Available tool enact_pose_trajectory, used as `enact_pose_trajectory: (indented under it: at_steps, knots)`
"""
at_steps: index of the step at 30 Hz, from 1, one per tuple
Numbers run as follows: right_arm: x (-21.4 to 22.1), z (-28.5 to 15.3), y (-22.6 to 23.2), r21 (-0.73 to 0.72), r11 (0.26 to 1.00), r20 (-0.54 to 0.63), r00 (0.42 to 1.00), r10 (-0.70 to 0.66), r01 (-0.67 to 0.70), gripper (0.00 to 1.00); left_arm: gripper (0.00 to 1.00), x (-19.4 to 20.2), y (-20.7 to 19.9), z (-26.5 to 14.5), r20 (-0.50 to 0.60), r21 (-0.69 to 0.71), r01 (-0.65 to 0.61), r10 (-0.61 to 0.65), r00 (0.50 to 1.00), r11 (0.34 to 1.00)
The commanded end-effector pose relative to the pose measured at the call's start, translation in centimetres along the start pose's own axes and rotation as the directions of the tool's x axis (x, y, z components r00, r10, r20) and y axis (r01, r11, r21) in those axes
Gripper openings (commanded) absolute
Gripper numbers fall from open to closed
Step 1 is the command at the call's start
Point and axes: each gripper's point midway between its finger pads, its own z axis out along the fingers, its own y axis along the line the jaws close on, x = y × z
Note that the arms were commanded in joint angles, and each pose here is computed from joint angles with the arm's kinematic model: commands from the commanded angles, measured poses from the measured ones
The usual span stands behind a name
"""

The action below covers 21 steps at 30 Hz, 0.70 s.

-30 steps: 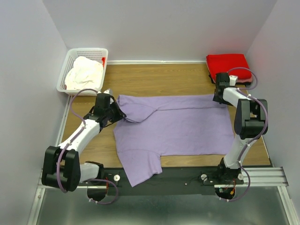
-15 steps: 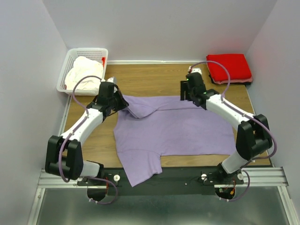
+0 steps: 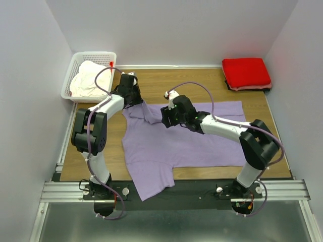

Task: Fold and stack the t-shirts
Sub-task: Fold the tshirt

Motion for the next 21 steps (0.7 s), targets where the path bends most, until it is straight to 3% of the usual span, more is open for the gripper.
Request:
enact_pose_trajectory:
  at_steps: [1, 7, 21]
  knots:
    - [-2.0, 2.3, 3.3, -0.122, 0.992, 0.069, 0.997, -0.037, 0.045, 0.64, 0.00, -1.8, 0.2, 0.9, 0.034, -0.029, -0.045, 0.045, 0.998, 0.999]
    - [-2.1, 4.2, 6.2, -0.214, 0.976, 0.077, 0.996, -0.032, 0.048, 0.50, 0.00, -2.3, 0.6, 2.0, 0.029, -0.057, -0.058, 0.060, 0.998, 0.997]
    - [0.1, 9.6, 5.9, -0.179, 0.982, 0.020, 0.999, -0.051, 0.054, 0.49, 0.00, -1.5, 0.8, 2.3, 0.006, -0.055, -0.062, 0.063, 0.998, 0.997]
